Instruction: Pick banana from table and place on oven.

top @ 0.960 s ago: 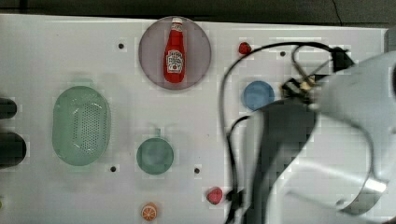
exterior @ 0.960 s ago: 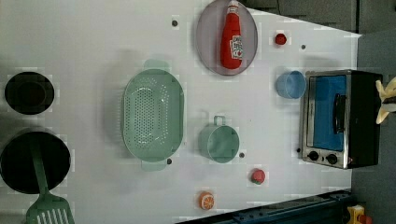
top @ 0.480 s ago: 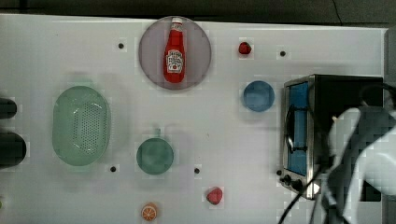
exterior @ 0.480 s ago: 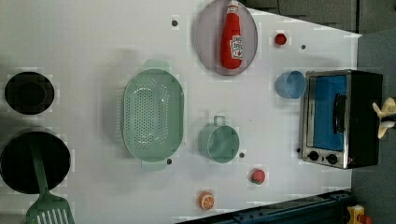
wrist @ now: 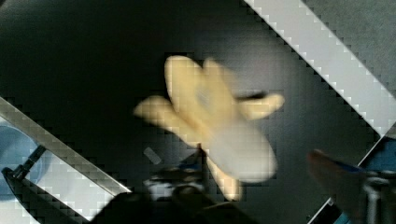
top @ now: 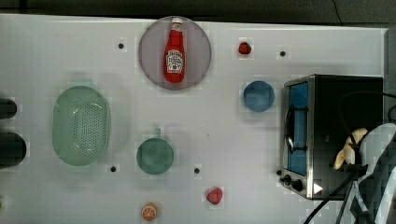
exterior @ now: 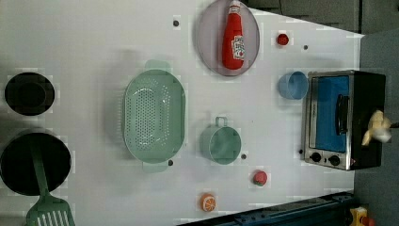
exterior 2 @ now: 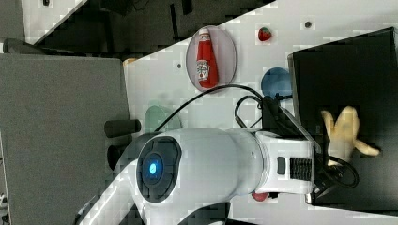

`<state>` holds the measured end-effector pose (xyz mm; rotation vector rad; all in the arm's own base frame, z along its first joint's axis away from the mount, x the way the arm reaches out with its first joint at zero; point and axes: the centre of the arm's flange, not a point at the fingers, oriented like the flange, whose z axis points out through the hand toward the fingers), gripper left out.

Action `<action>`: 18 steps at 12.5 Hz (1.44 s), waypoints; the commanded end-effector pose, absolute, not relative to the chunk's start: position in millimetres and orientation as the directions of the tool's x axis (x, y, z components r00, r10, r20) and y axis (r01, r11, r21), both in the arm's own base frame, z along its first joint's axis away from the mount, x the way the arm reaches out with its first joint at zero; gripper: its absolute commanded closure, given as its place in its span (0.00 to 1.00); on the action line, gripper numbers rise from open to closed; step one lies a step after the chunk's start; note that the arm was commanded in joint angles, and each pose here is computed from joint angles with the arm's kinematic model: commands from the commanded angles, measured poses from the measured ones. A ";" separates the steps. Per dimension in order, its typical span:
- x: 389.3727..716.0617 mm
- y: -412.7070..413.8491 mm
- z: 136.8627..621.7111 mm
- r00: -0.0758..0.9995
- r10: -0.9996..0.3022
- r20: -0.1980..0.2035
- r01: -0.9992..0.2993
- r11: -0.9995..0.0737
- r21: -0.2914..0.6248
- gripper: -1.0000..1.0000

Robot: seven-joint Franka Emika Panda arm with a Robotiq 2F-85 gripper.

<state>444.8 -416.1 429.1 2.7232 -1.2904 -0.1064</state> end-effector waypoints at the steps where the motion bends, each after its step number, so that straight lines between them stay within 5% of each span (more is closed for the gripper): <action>1: 481.4 -380.8 443.8 0.724 -0.690 0.009 -0.687 -0.719 0.110 0.01; 3: 496.6 -361.2 455.5 0.753 -0.657 0.029 -0.656 -0.748 0.099 0.00; 6: 522.2 -313.9 514.1 0.734 -0.669 0.118 -0.676 -0.737 0.032 0.00; 7: 522.9 -292.8 532.3 0.711 -0.694 0.113 -0.698 -0.716 0.004 0.00; 10: 502.8 -215.6 571.4 0.615 -0.786 -0.054 -0.788 -0.616 -0.001 0.00; 12: 492.1 -162.0 603.3 0.509 -0.857 -0.079 -0.860 -0.511 0.005 0.00; 18: 477.8 -47.7 657.4 0.579 -0.814 0.040 -0.815 -0.579 0.002 0.00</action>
